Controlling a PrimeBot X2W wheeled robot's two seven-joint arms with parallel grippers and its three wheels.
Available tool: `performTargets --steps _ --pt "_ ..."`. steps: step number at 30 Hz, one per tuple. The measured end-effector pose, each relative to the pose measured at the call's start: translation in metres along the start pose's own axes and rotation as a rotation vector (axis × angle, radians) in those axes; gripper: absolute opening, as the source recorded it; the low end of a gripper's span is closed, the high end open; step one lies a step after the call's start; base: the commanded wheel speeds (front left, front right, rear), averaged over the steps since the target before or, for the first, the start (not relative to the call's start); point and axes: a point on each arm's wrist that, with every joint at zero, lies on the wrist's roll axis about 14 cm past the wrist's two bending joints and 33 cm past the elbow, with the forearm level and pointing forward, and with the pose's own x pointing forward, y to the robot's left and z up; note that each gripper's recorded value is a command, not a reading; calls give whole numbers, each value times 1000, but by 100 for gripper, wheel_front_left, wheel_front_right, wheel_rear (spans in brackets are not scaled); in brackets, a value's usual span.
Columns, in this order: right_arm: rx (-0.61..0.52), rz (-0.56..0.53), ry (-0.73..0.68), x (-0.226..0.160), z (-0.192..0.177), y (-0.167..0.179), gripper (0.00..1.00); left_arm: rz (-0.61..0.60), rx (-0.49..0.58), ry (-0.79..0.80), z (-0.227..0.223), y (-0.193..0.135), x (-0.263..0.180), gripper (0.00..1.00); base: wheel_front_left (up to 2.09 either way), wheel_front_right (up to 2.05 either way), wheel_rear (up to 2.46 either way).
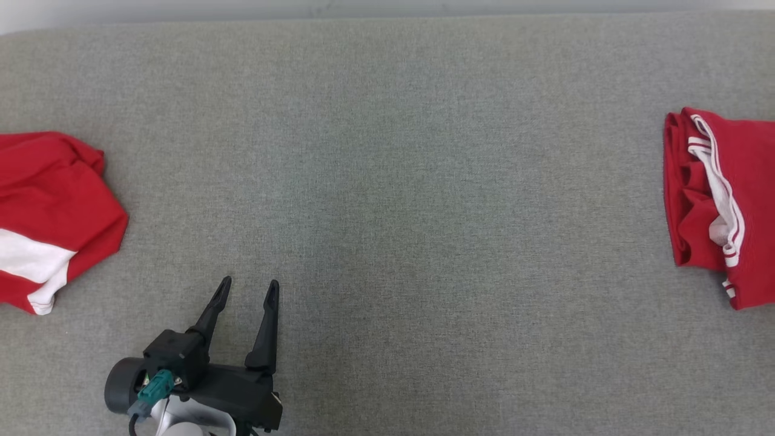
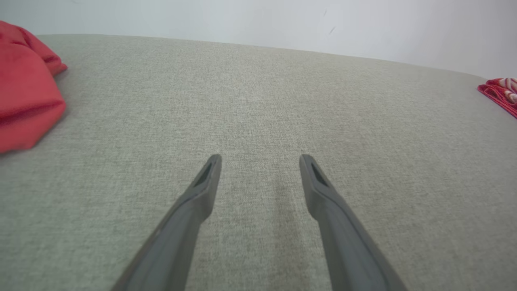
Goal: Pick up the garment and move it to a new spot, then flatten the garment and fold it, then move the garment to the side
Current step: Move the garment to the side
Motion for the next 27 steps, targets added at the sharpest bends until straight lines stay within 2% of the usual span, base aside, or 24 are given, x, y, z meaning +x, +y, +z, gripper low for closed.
performTargets --steps 5,11,13,16,22,27 --pt "3 13 -79 -14 14 -2 100 4 4 -5 3 0 -3 100 0 0 0" --pt "73 131 -355 -52 68 10 100 10 -10 -32 15 -1 -8 100 0 0 0" --pt "76 143 -399 -60 75 12 100 16 -8 -39 17 1 -10 100 0 0 0" --pt "113 209 -540 -83 91 23 100 27 -12 -53 21 2 -18 100 0 0 0" --pt "214 364 -741 -120 81 58 100 65 2 -68 24 11 -39 100 0 0 0" --pt "314 392 -843 -139 46 55 100 79 14 -112 36 13 -51 100 0 0 0"
